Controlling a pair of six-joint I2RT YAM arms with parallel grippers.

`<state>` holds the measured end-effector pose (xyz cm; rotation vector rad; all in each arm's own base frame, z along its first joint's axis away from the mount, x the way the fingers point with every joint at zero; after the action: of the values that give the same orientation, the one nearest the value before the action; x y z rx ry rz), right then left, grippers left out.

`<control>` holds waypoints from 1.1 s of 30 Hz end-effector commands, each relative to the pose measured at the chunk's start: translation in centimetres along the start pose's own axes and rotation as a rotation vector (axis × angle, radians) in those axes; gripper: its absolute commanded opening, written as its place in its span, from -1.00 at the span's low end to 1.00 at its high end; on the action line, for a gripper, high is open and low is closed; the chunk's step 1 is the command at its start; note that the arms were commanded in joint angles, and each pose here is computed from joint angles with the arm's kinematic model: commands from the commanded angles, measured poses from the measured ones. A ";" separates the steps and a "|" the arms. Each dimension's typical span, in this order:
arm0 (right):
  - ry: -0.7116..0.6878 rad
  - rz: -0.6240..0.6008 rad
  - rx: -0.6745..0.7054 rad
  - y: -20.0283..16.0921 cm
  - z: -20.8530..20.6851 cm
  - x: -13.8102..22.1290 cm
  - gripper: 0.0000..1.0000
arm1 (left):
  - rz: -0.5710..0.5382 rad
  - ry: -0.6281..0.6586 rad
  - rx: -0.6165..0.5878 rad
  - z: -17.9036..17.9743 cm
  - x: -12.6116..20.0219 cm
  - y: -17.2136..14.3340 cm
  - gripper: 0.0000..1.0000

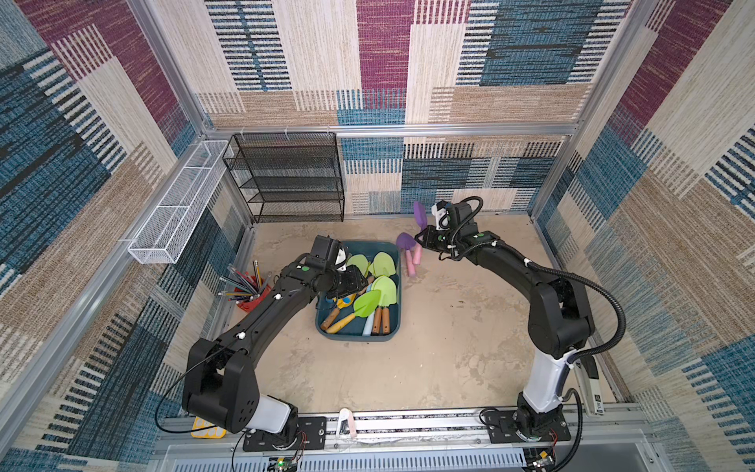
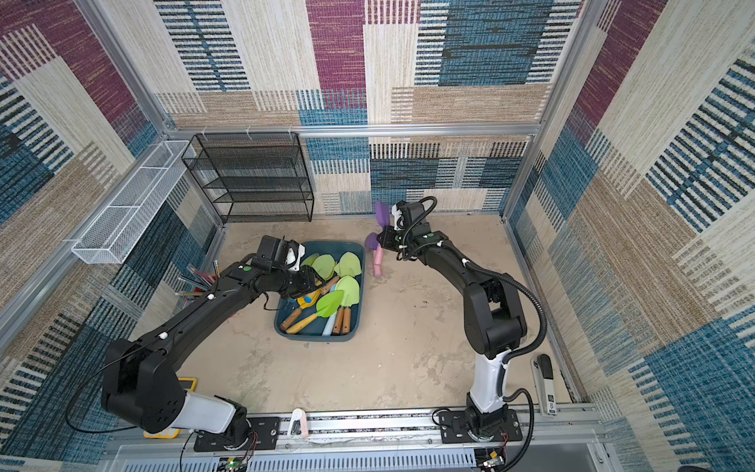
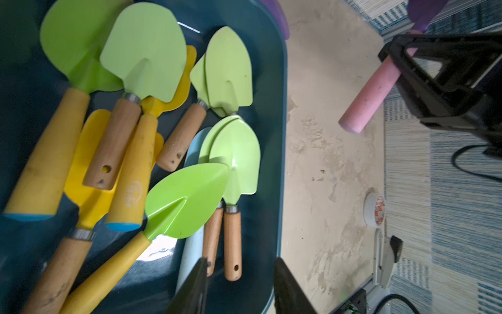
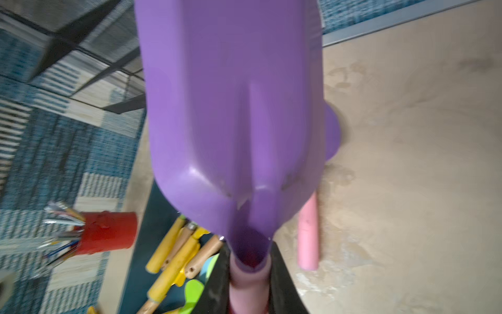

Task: Take the shovel out of the storage box
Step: Place the shovel at the center of the board.

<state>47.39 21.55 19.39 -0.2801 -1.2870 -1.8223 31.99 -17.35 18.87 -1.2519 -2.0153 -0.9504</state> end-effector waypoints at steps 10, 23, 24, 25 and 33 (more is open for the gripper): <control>-0.333 0.094 0.097 -1.5 -6.6 -4.8 -0.70 | 0.005 0.148 -0.014 4.4 0.3 -3.5 -0.15; -0.425 0.171 0.112 -2.9 -9.6 -8.9 -0.64 | 0.024 0.185 -0.002 6.4 -0.2 -5.3 -0.14; -0.430 0.176 0.114 -2.9 -9.7 -9.1 -0.63 | 0.027 0.187 -0.001 6.6 -0.2 -5.4 -0.14; -0.435 0.181 0.113 -3.0 -9.8 -9.3 -0.62 | 0.029 0.188 0.000 6.7 -0.3 -5.5 -0.14; -0.462 0.207 0.105 -3.8 -10.6 -9.9 -0.52 | 0.036 0.195 -0.002 7.2 -0.6 -5.9 -0.14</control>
<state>53.72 18.41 6.77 -0.7399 -1.5824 -1.5778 26.04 -13.87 12.77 -1.1539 -1.8380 -0.9902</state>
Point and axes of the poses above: each gripper's point midway between its finger pads, its own x axis back along the fingers, its own z axis along the line the jaws close on, y = z × x, the point moved 3 cm from there along x, back along the fingers, and after that the axes turned 8 degrees about x, right-handed, at the moved point
